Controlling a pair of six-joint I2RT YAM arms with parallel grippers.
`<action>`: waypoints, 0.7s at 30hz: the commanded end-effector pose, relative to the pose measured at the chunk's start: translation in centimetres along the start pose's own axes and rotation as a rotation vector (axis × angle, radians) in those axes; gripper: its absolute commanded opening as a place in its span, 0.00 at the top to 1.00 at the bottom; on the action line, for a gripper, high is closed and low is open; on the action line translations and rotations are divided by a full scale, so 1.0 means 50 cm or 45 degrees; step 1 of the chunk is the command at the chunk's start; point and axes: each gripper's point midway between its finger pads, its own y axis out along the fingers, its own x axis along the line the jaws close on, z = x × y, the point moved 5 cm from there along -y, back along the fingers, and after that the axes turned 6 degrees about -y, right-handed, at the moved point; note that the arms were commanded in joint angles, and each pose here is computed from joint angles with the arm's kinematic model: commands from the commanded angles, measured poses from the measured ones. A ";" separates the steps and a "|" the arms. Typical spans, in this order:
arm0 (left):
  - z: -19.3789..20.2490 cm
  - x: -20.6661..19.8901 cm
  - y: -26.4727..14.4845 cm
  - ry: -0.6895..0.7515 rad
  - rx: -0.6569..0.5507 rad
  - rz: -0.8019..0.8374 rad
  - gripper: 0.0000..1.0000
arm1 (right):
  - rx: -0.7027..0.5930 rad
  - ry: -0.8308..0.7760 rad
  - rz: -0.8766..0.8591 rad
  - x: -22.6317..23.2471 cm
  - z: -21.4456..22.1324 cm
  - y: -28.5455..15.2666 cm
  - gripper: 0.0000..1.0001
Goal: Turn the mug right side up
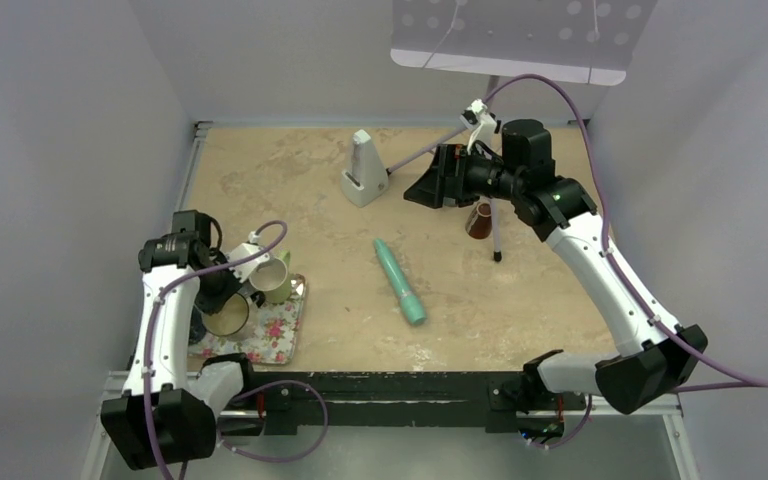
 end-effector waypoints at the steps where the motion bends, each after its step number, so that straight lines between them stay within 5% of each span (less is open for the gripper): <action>1: -0.006 0.032 -0.007 0.061 -0.050 -0.079 1.00 | -0.070 -0.109 -0.015 0.017 -0.025 -0.022 0.01; 6: 0.018 0.062 0.044 0.187 0.000 -0.185 1.00 | -0.048 -0.100 -0.026 0.012 -0.017 -0.013 0.01; 21: 0.030 0.076 0.125 0.116 0.000 -0.149 1.00 | -0.049 -0.096 -0.005 0.010 -0.018 -0.017 0.01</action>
